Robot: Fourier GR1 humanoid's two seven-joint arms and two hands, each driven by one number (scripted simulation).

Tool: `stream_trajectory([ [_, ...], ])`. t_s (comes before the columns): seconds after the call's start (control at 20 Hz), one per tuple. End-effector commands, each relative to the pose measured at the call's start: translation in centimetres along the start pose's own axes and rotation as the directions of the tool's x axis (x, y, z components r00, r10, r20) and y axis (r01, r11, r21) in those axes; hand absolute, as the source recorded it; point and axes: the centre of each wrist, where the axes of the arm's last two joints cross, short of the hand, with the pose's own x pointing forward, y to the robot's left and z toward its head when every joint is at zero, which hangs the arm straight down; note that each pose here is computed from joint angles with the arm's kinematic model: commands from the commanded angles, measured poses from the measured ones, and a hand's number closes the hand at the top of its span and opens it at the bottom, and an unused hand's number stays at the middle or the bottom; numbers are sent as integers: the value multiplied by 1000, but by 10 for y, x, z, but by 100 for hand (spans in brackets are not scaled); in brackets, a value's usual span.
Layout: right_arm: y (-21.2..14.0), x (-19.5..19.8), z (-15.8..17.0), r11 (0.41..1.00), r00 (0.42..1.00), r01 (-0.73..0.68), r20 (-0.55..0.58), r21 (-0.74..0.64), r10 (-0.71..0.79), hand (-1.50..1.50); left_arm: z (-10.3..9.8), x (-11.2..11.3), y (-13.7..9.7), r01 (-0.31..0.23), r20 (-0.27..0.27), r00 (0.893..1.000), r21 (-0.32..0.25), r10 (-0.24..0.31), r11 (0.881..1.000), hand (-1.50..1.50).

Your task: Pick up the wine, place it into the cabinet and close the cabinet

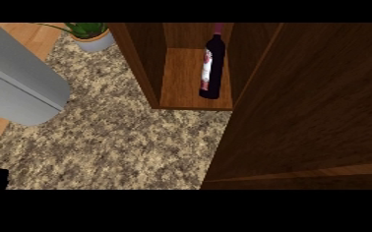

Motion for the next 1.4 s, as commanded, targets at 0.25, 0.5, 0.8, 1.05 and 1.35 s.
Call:
stream_trajectory([
  [0.25, 31, -2, -43, 993, 993, 103, 55, 53, -106, 150, -4, 8, 14, -20, -2, 1000, -26, 20, 999, 150],
  [0.5, 20, -10, -47, 993, 991, 118, 66, 25, -120, 150, -1, 3, 9, -40, -14, 999, -56, 39, 998, 150],
  [0.8, 13, -20, -46, 984, 983, 175, 59, -20, -174, 150, -4, 4, 14, -44, 7, 999, -56, 45, 997, 150],
  [1.05, 3, -20, -46, 987, 986, 152, 75, -52, -148, 150, -9, 8, 17, -37, 9, 999, -86, 38, 996, 150],
  [1.35, -12, -20, -44, 989, 991, 116, 77, -97, -109, 150, -12, 7, 14, -57, 8, 998, -103, 58, 993, 150],
])
